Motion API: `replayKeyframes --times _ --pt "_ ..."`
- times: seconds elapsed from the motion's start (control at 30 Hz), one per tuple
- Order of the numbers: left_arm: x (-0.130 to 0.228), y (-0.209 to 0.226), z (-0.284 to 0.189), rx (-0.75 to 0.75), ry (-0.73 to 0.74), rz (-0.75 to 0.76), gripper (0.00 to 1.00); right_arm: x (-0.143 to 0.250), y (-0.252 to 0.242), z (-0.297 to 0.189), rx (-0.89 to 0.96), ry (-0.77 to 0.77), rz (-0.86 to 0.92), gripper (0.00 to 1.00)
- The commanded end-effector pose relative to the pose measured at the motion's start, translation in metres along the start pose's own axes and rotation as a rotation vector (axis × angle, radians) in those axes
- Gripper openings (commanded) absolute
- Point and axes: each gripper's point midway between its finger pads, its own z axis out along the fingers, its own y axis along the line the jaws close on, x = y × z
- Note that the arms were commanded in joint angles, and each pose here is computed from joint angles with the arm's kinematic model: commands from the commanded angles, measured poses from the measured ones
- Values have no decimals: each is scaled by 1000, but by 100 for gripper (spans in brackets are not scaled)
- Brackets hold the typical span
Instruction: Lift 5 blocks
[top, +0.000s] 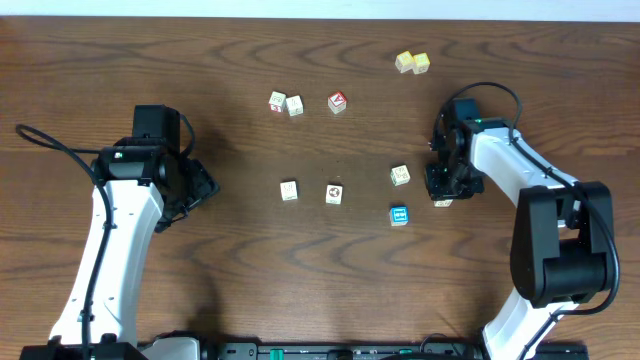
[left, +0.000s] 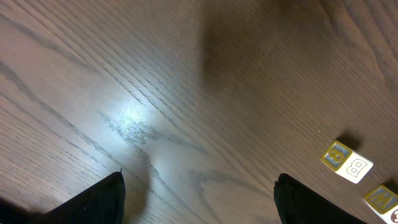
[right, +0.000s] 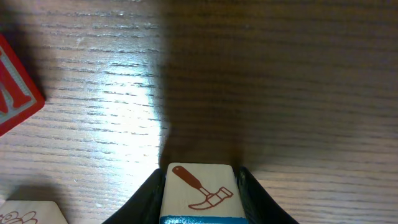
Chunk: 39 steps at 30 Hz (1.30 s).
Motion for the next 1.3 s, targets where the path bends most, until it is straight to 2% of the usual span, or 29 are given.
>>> replayKeyframes --times 0.0,0.07,0.33,0.7,0.83,0.93,1.17,1.2,1.27 --pt "-4 2 -4 -8 -19 -10 77 2 0 10 24 26 -9 27" --pt "-4 2 -4 -8 -19 -10 77 2 -4 9 48 23 17 27" --pt "-4 2 -4 -8 -19 -10 77 -5 -4 1 52 12 47 40" --pt "-4 2 -4 -8 -19 -10 77 -19 2 -47 25 26 96 46" --pt "-4 2 -4 -8 -19 -10 77 -17 23 -52 -96 45 66 47" --pt "-4 2 -4 -8 -19 -10 77 -16 44 -54 -205 49 4 53" --pt "-4 2 -4 -8 -19 -10 77 -27 76 -54 -223 -13 -81 54" --pt "-4 2 -4 -8 -19 -10 77 -30 81 -54 -224 -27 -96 56" --pt "-4 2 -4 -8 -19 -10 77 -36 90 -52 -201 -59 -124 71"
